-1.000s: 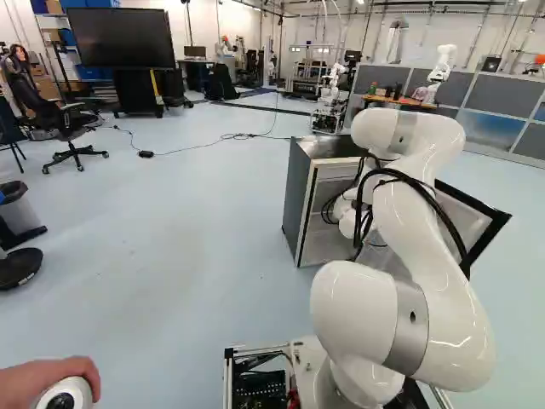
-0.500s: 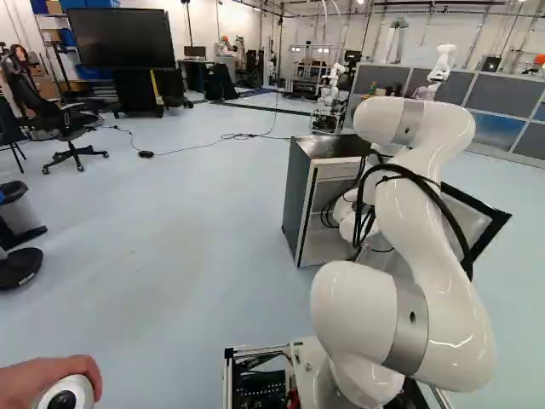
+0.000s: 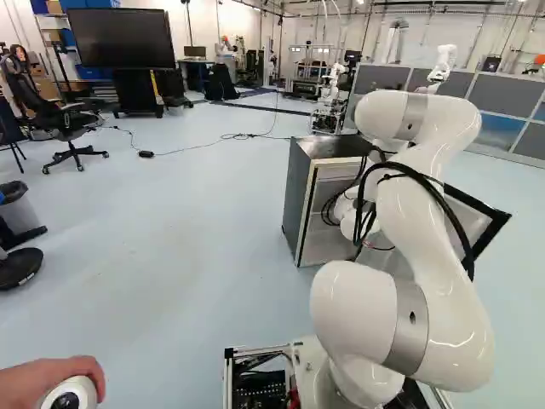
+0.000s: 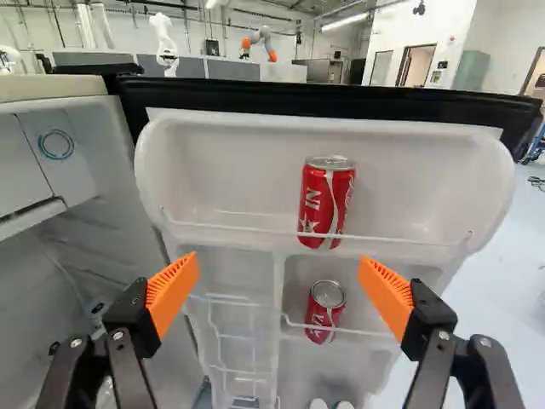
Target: Grab a drink from the fridge
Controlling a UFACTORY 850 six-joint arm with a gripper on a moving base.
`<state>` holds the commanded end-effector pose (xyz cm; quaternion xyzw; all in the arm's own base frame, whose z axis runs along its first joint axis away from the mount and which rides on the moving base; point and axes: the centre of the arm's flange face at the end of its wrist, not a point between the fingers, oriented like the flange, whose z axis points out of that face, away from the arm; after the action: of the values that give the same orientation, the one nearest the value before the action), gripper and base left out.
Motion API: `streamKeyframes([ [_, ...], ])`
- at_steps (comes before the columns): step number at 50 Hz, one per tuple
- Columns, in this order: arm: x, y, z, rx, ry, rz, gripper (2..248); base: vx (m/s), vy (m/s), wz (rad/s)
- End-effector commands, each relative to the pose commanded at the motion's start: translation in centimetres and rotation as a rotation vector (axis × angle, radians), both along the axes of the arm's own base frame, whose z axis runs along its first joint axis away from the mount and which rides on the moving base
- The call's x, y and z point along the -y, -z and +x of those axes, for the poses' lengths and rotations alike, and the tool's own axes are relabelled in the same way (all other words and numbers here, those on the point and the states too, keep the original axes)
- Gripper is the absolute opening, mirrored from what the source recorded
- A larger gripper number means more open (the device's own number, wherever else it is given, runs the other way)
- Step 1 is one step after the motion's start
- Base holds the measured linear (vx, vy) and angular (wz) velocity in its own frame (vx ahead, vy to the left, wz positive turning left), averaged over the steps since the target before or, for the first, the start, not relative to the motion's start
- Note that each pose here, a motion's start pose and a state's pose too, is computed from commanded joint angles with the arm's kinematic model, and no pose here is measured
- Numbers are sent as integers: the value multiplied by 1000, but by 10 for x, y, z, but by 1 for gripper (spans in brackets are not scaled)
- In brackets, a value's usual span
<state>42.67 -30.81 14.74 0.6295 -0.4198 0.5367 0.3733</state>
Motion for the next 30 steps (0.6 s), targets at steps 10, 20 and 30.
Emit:
streamKeyframes([
  [10,3,-12,1,16,4,-9,247,0,0,0],
  [20,11,-19,3,32,15,-19,247,0,0,0],
  [30,21,-18,5,43,29,-25,247,0,0,0],
])
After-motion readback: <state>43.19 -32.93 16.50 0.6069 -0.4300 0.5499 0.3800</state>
